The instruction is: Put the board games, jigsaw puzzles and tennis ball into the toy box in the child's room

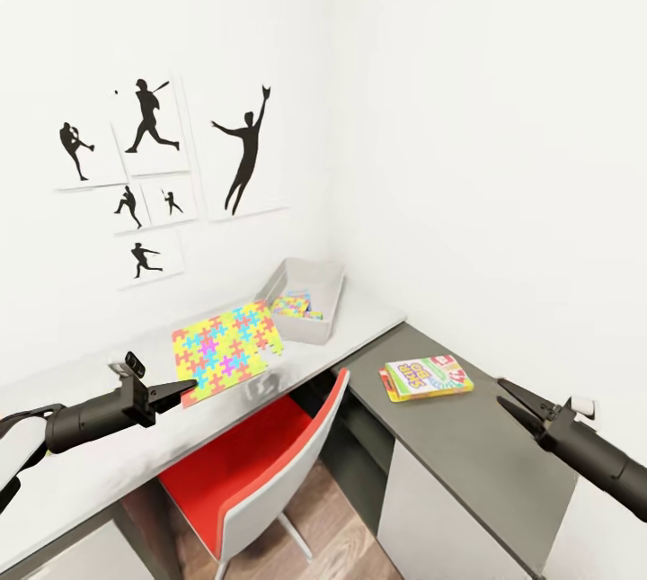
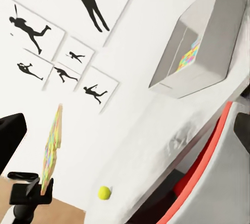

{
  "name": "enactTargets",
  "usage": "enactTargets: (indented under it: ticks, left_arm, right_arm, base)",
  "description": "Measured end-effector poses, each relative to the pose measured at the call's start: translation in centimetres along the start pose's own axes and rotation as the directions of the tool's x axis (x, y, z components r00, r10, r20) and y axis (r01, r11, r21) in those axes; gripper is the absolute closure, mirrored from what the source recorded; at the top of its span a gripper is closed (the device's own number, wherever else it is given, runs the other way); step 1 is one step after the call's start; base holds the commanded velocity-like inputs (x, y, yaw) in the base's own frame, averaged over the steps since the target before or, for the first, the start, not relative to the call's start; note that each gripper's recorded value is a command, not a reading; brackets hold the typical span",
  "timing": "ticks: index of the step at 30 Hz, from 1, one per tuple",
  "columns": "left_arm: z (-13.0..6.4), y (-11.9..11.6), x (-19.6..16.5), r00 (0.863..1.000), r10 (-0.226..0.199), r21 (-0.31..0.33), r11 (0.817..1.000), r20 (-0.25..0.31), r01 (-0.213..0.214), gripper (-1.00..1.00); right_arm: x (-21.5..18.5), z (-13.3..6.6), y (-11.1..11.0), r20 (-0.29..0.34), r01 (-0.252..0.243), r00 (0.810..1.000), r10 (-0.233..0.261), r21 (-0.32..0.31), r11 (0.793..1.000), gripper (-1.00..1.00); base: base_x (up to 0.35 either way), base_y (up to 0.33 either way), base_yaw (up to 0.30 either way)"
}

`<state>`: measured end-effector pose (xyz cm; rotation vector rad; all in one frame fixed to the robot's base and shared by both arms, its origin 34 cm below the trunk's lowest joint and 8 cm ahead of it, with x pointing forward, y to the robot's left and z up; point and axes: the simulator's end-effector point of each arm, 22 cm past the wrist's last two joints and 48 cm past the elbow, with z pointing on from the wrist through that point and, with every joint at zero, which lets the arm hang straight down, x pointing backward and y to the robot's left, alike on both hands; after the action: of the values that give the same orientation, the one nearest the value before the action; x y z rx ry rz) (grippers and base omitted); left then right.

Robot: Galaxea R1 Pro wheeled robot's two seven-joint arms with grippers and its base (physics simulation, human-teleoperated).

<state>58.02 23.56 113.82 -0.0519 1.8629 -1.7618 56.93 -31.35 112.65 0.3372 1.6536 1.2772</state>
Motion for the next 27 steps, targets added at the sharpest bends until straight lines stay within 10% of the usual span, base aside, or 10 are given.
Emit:
enactTargets:
  ticks: [7,27]
  left_arm:
    - [-0.2,-1.1,0.0,1.0,0.007,0.006,1.0,0.001,-0.007,1.0]
    - [-0.6,-2.5,-0.3,1.0,0.029,0.012,1.0,0.012,-0.029,1.0]
  right_arm:
    - [-0.9,-0.4,3.2,0.036,0.04,0.999,-0.036,-0.11,0.993,-1.0]
    - [-1.6,-0.7,4.6,0.068,0.083,0.995,-0.075,-0.122,0.989,-1.0]
  base:
    - [0.0,0.0,-0.22]
    - [0.066,0.0,-0.175]
